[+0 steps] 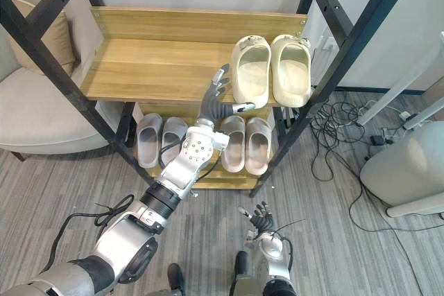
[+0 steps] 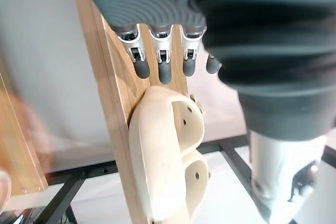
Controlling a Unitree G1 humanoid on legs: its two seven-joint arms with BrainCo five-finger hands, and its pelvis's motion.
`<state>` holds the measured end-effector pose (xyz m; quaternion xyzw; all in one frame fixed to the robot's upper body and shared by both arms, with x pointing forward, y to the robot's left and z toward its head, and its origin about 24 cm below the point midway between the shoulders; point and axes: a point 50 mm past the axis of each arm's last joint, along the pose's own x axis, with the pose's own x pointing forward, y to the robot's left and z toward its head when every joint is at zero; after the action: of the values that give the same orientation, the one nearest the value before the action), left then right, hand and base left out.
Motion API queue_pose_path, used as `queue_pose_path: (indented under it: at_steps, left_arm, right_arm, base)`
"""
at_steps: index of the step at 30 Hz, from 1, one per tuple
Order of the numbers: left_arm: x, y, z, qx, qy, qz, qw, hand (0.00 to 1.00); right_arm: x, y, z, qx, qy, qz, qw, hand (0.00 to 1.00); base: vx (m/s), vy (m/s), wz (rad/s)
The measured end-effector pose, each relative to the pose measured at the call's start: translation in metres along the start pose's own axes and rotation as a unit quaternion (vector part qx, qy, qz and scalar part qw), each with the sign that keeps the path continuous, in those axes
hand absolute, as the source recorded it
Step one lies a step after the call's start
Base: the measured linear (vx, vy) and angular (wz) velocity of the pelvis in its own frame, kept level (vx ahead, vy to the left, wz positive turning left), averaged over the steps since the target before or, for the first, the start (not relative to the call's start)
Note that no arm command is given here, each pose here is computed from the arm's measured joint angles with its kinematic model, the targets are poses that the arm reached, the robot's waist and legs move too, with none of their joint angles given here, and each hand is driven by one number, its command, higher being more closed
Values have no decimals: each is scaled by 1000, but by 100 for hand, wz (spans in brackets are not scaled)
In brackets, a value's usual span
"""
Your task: Organize the slippers on the shoe rack
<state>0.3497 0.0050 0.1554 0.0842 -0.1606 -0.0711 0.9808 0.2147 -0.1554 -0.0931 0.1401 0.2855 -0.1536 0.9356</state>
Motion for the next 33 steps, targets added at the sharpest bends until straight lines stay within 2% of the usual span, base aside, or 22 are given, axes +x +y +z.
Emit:
queue_pose_path:
  at_steps: [11,14,18,21,27,29,33]
  left_arm:
    - [3,12,0,-13,4,25,1000,0]
    - [4,15,13,-31,-22,30,999,0]
    - [-6,5,38,-53,-84,2,995,0]
    - [-26,-4,39,-84,-104,-37,990,0]
    - [-81,-20,-4,-189,-28,-129,973,0]
    - [-97,-20,-20,-210,2,-154,965,0]
    - [-144,-8,-73,-219,110,-158,957,0]
  right_arm:
    - [-2,-3,-8,0,15,-5,1000,0]
    - [-6,-6,-16,3,26,-9,1000,0]
    - [-10,-6,-26,3,42,-10,999,0]
    - [-11,-3,-29,-5,49,-1,999,0]
    - [-11,6,-33,-22,58,29,998,0]
    - [-12,5,-39,-42,72,32,996,0]
    - [-15,-4,-52,-70,102,35,992,0]
  base:
    - [-3,1,4]
    - [-9,6,7]
    - [10,1,20]
    - [3,-2,17]
    - [2,-8,11]
    - [1,-17,10]
    - [-1,-21,9]
